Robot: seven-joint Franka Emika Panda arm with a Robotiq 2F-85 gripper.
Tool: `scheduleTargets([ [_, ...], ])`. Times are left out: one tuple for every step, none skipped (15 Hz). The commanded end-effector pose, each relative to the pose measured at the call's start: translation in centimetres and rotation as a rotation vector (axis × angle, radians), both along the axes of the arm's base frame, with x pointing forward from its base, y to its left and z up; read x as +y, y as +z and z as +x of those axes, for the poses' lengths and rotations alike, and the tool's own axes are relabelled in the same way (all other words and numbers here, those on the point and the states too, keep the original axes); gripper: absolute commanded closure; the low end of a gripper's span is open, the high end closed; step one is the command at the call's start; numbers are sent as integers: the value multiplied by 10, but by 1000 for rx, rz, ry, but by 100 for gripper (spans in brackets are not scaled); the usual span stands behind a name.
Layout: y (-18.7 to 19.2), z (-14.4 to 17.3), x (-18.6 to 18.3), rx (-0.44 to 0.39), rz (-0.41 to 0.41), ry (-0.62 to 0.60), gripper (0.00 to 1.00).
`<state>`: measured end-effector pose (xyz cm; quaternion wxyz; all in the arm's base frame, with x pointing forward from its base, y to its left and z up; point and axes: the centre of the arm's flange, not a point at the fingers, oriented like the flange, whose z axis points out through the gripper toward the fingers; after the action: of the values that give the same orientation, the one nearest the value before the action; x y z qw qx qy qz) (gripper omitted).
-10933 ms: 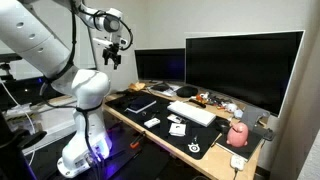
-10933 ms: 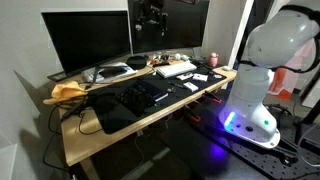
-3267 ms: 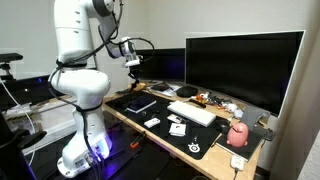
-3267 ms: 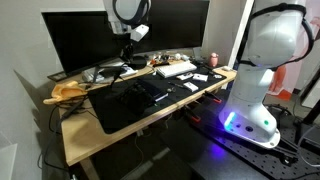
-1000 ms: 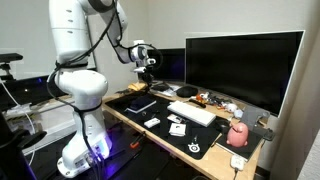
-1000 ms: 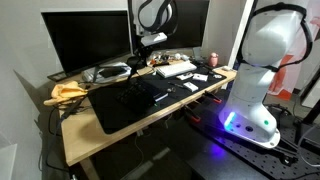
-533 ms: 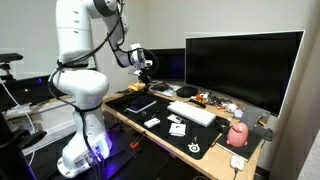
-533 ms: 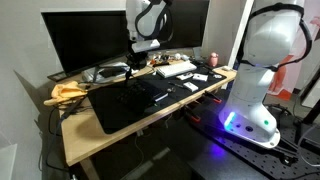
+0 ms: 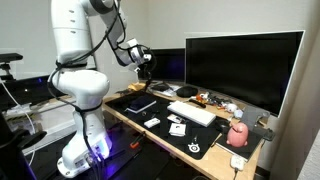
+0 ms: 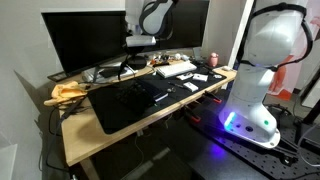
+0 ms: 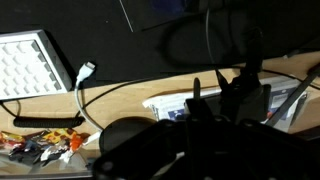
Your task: Pull the cable to the right
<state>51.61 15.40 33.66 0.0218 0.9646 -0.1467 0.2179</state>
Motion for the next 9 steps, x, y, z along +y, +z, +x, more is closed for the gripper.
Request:
scheduleTargets([
  [-3, 9, 1, -50, -23, -66, 99],
  [-10, 13, 3, -50, -39, -76, 99],
  [-19, 17, 6, -48, -53, -79, 99],
  [-31, 22, 11, -38, -74, -81, 99],
  [-43, 25, 15, -28, -96, -82, 99],
  [-58, 28, 21, -9, -122, -82, 99],
  [-74, 31, 28, 13, -144, -81, 99],
  [-88, 33, 33, 37, -163, -79, 99],
  [-104, 34, 40, 68, -172, -73, 99],
])
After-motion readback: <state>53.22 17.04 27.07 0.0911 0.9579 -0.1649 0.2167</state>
